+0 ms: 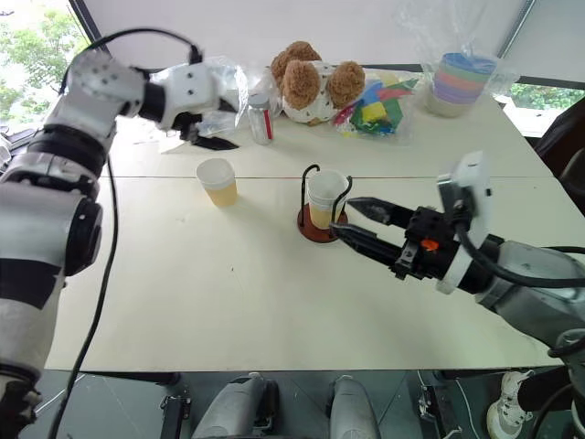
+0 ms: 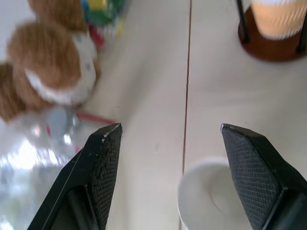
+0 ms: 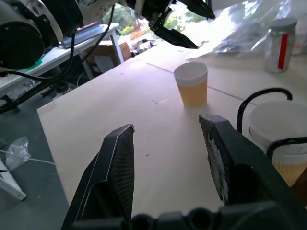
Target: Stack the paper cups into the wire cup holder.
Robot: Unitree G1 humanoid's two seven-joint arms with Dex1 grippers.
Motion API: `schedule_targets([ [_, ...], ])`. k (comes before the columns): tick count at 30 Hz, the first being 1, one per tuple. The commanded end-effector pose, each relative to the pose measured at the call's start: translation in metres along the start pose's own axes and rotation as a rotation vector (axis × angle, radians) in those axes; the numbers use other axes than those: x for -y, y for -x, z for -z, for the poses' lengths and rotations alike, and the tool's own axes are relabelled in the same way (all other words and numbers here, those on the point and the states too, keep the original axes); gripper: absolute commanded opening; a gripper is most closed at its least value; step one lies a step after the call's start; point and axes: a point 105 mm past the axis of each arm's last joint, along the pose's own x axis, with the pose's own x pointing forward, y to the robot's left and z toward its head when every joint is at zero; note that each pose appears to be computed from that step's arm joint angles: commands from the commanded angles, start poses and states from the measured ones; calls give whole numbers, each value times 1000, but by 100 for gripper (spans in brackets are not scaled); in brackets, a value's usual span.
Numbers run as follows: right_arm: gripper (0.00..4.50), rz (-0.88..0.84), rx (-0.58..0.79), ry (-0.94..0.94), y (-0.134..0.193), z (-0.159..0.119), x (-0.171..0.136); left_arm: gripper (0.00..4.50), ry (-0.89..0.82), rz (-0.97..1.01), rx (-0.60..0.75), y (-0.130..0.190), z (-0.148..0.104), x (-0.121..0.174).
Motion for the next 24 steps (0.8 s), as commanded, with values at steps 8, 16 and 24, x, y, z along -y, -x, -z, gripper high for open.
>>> schedule_targets([
  [8,232,0,-29,-6,-1,10,12,335,92,69,50,7,11,15],
  [16,232,5,-48,-15,2,17,5,335,105,156,4,-4,20,30],
  [24,232,43,-87,-8,9,24,4,335,89,183,-67,-21,29,40],
])
